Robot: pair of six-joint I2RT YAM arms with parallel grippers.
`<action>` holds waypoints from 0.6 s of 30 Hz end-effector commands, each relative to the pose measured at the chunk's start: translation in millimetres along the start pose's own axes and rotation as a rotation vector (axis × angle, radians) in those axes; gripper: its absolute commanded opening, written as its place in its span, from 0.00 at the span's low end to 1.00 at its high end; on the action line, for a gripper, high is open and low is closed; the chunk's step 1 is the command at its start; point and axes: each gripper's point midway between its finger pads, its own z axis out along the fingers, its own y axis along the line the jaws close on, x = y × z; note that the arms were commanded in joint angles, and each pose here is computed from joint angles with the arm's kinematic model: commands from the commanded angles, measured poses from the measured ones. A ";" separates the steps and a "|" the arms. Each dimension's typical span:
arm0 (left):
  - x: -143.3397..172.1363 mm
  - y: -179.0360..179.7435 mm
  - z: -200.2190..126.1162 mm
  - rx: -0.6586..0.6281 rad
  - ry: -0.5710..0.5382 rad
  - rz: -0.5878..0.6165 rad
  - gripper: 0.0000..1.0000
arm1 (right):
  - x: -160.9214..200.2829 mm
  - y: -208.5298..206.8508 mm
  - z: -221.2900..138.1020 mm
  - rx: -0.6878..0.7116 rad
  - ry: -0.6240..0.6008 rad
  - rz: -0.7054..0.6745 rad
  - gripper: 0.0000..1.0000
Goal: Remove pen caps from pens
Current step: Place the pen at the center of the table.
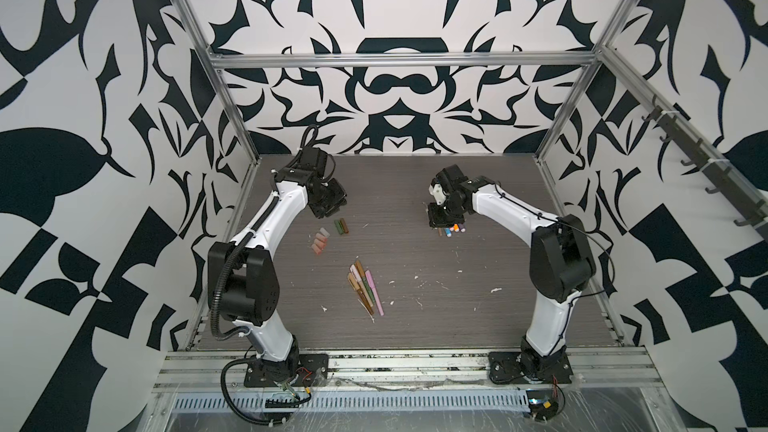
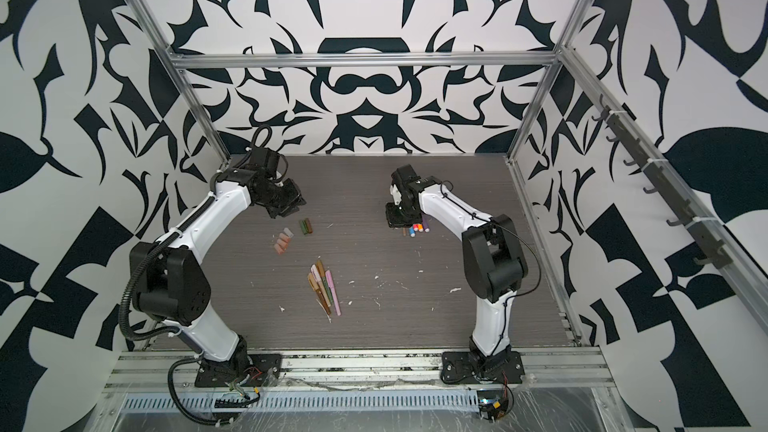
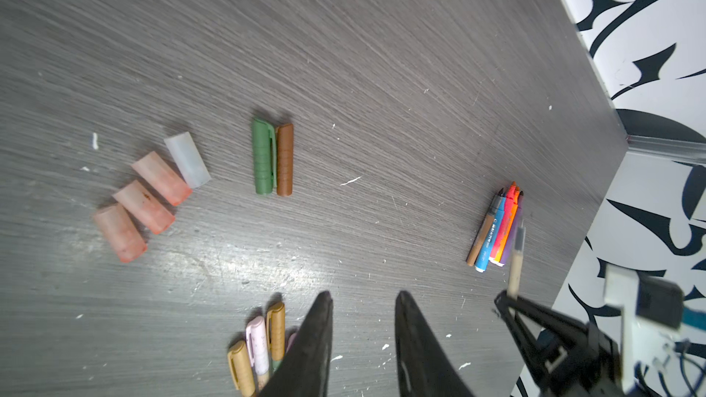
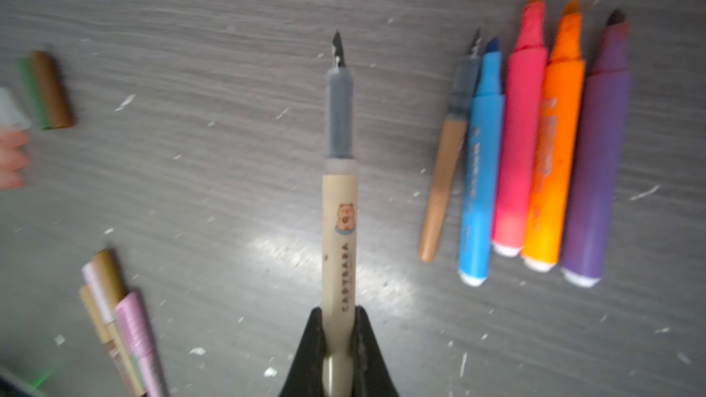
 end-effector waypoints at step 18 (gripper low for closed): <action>2.8 -9.8 -3.6 0.037 0.033 0.021 0.32 | -16.8 -30.3 17.4 0.186 0.007 0.032 0.00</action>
